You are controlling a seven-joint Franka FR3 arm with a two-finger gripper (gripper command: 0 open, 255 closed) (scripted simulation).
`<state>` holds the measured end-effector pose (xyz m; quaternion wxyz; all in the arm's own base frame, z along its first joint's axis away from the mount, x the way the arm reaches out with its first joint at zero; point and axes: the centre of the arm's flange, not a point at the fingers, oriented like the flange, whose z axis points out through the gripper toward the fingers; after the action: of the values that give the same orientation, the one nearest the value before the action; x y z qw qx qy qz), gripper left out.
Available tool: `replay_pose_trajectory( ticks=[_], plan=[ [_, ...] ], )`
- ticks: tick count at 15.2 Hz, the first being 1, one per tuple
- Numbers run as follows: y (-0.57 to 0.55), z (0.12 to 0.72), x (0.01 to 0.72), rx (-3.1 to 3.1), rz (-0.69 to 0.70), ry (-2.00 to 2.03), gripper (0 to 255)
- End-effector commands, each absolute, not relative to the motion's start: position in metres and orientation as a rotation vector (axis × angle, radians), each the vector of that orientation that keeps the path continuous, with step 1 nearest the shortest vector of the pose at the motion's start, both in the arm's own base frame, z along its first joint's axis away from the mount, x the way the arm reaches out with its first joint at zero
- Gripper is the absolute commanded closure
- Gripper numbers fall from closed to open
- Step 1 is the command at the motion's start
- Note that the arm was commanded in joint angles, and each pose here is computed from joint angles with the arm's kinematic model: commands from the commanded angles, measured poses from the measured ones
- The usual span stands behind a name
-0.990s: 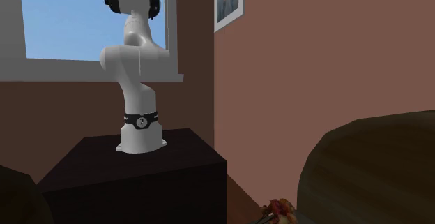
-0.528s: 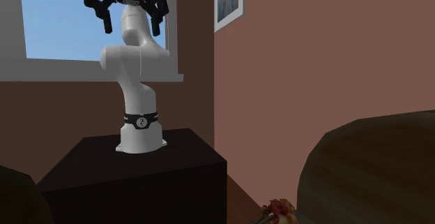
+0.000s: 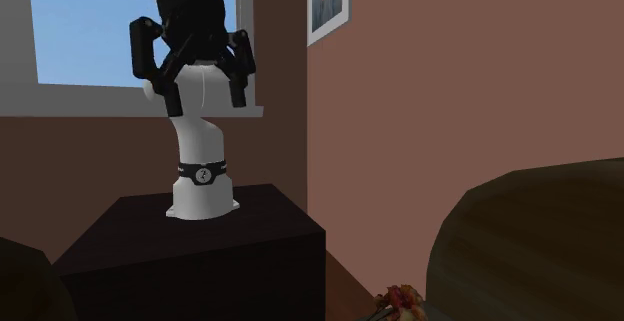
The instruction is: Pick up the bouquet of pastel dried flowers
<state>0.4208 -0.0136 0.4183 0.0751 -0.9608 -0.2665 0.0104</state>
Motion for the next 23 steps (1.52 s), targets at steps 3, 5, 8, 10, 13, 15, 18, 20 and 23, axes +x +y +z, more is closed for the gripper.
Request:
replay_pose_trajectory(
  ticks=[3,5,8,10,13,15,18,20,23],
  plan=[
    [-0.002,0.375,0.453,-2.813,0.046,-0.948,0],
    [0.006,0.352,0.467,-2.775,0.054,-1.019,0],
    [0.019,0.319,0.487,-2.716,0.066,-1.123,0],
    [0.030,0.297,0.499,-2.675,0.074,-1.191,0],
    [0.047,0.264,0.517,-2.609,0.085,-1.290,0],
    [0.059,0.242,0.528,-2.564,0.093,-1.355,0],
    [0.079,0.210,0.542,-2.493,0.104,-1.449,0],
    [0.094,0.188,0.551,-2.444,0.111,-1.510,0],
    [0.116,0.157,0.562,-2.370,0.122,-1.597,0]
  ],
)
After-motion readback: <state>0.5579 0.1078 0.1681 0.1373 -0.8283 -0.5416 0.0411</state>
